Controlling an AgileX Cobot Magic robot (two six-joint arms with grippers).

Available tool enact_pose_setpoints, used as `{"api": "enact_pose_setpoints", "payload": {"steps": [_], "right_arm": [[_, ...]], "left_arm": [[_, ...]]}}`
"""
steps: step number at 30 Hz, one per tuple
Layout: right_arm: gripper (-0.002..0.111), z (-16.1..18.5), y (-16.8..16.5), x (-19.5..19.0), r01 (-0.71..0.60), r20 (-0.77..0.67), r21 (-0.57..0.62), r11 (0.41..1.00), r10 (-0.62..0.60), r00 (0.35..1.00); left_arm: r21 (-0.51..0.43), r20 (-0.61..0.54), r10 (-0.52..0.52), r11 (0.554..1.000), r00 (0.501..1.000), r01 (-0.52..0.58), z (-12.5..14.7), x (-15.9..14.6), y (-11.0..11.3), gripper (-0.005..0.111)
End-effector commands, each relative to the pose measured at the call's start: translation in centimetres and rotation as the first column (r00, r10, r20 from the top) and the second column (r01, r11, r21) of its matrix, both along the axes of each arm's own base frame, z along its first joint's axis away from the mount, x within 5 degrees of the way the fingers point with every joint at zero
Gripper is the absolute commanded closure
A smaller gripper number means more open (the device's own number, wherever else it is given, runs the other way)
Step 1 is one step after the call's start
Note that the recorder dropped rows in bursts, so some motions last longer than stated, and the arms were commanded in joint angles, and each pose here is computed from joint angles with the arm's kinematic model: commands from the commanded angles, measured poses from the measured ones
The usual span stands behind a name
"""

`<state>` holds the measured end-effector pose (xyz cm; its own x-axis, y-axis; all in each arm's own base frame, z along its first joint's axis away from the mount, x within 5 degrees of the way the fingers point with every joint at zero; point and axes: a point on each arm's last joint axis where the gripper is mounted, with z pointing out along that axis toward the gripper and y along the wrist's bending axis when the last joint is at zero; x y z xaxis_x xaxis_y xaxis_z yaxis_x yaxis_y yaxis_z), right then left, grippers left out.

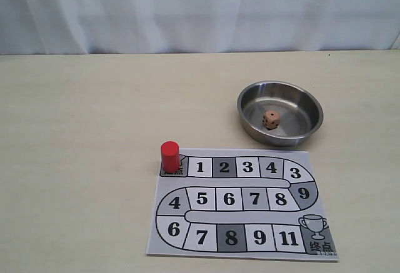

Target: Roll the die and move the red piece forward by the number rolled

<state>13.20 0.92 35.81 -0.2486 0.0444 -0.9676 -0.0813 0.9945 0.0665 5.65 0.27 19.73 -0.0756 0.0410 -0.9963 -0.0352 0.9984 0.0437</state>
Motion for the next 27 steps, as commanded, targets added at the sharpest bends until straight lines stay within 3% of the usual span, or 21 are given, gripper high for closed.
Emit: {"api": "enact_pose_setpoints", "payload": {"steps": [1, 8, 14, 24, 27], "right_arm": [[0.064, -0.4, -0.1, 3.1, -0.009, -0.087, -0.043, 0.999, 0.006, 0.996], [0.061, -2.4, 1.3, 8.5, -0.155, -0.287, -0.147, 0.977, 0.108, 0.952], [0.061, -3.4, 3.5, 12.8, -0.257, -0.384, -0.151, 0.954, 0.183, 0.905], [0.06, -7.0, 4.8, 19.5, -0.291, -0.51, -0.133, 0.948, 0.186, 0.84], [0.05, -8.3, 5.1, 21.5, -0.296, -0.552, -0.119, 0.948, 0.185, 0.813]], "left_arm": [[-0.002, 0.02, -0.001, 1.0, 1.0, 0.001, 0.3, 0.0, 0.0, 0.107], [-0.002, 0.018, -0.001, 1.0, 1.0, 0.001, 0.3, 0.0, 0.0, 0.107], [-0.002, 0.018, -0.001, 1.0, 1.0, 0.001, 0.3, 0.0, 0.0, 0.107], [-0.002, 0.018, -0.001, 1.0, 1.0, 0.001, 0.3, 0.0, 0.0, 0.107], [-0.002, 0.018, -0.001, 1.0, 1.0, 0.001, 0.3, 0.0, 0.0, 0.107]]}}
